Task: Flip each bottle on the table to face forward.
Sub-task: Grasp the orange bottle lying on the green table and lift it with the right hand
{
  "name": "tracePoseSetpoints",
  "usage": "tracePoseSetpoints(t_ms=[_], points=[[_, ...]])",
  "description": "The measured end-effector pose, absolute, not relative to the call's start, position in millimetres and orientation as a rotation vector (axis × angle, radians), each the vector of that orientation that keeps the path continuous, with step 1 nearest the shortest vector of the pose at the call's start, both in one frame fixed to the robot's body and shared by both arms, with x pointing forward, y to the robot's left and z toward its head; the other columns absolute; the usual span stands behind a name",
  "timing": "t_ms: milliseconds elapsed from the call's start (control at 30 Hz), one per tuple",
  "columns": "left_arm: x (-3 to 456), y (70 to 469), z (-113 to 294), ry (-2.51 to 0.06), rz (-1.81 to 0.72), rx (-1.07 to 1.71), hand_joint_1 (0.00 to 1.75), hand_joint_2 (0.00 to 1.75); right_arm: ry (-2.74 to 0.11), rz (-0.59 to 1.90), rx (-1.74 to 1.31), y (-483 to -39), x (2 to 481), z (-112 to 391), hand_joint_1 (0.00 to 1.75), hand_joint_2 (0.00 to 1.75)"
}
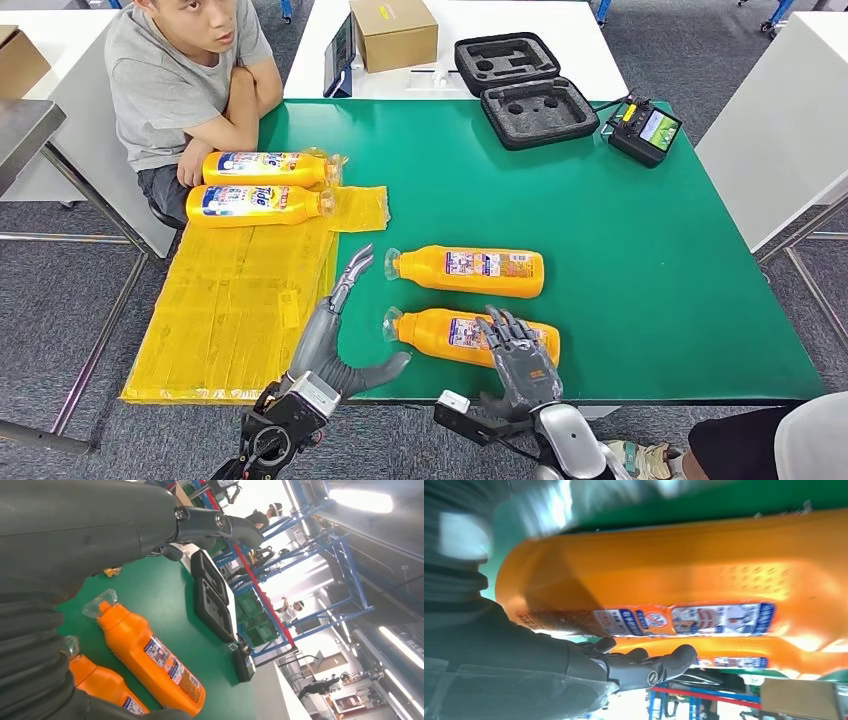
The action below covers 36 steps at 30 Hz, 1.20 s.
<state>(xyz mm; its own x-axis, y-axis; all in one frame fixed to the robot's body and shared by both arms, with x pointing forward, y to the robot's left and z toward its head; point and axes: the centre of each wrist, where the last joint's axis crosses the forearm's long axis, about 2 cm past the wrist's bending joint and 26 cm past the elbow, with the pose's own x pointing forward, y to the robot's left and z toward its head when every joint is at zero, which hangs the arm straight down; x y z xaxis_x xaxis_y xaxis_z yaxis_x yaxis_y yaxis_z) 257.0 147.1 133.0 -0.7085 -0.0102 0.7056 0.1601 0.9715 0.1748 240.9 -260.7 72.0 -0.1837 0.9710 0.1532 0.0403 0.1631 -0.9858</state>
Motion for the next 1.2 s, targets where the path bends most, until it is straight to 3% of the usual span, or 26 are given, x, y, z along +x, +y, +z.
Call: tracePoseSetpoints(t_ms=[667, 1167, 1200], points=[[257, 138, 137, -2.344, -0.283, -0.143, 0.00, 1.75, -1.377, 1.046, -1.151, -299, 244, 67, 0.00, 1.75], [258, 137, 136, -2.339, -0.278, -0.141, 0.00, 1.75, -1.349, 0.981, -1.087, -301, 258, 56, 0.00, 1.75], [258, 137, 136, -2.339, -0.278, -0.140, 0.00, 1.75, -1.349, 0.981, -1.086, -301, 259, 55, 0.07, 1.75]])
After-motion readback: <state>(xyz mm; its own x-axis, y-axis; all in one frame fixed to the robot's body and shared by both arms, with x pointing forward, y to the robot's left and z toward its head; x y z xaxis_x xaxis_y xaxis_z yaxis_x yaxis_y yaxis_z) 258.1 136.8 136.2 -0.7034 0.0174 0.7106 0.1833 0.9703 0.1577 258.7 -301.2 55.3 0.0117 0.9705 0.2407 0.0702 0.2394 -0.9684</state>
